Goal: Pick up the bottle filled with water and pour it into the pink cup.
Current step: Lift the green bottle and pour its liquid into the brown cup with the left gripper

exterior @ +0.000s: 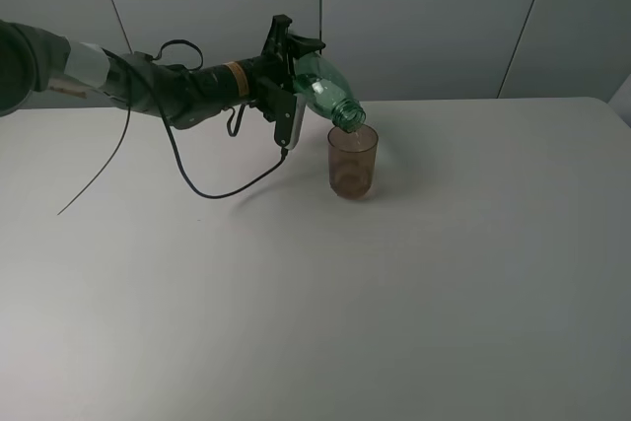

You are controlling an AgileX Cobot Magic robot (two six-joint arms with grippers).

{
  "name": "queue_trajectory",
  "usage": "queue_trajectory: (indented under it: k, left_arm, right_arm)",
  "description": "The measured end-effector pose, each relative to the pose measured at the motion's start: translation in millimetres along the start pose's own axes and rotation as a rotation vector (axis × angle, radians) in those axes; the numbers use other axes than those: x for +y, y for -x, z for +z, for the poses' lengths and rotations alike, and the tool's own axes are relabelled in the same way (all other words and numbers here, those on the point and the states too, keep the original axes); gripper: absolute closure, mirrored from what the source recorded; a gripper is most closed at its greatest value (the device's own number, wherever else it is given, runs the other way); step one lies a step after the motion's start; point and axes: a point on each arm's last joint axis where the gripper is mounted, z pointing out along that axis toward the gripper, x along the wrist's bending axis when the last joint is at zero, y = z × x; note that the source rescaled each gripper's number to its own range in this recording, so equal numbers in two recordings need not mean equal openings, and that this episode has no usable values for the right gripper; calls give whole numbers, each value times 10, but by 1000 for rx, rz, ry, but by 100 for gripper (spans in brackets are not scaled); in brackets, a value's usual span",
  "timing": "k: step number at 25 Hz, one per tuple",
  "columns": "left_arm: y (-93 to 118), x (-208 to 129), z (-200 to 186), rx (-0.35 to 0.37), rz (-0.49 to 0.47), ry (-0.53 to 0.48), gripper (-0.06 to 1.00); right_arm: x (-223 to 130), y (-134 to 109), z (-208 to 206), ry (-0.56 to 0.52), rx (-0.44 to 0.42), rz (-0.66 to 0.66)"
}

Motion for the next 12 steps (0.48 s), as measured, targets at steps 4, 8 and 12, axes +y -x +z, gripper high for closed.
queue_trajectory:
  k: [4, 8, 12]
  left_arm:
    - [-87, -2, -7, 9, 9, 7, 92]
    - [-141, -6, -9, 17, 9, 8, 92]
    - [-150, -3, -10, 14, 12, 13, 92]
  right_arm:
    - [0, 0, 0, 0, 0, 0]
    - [0, 0, 0, 0, 0, 0]
    - [0, 0, 0, 0, 0, 0]
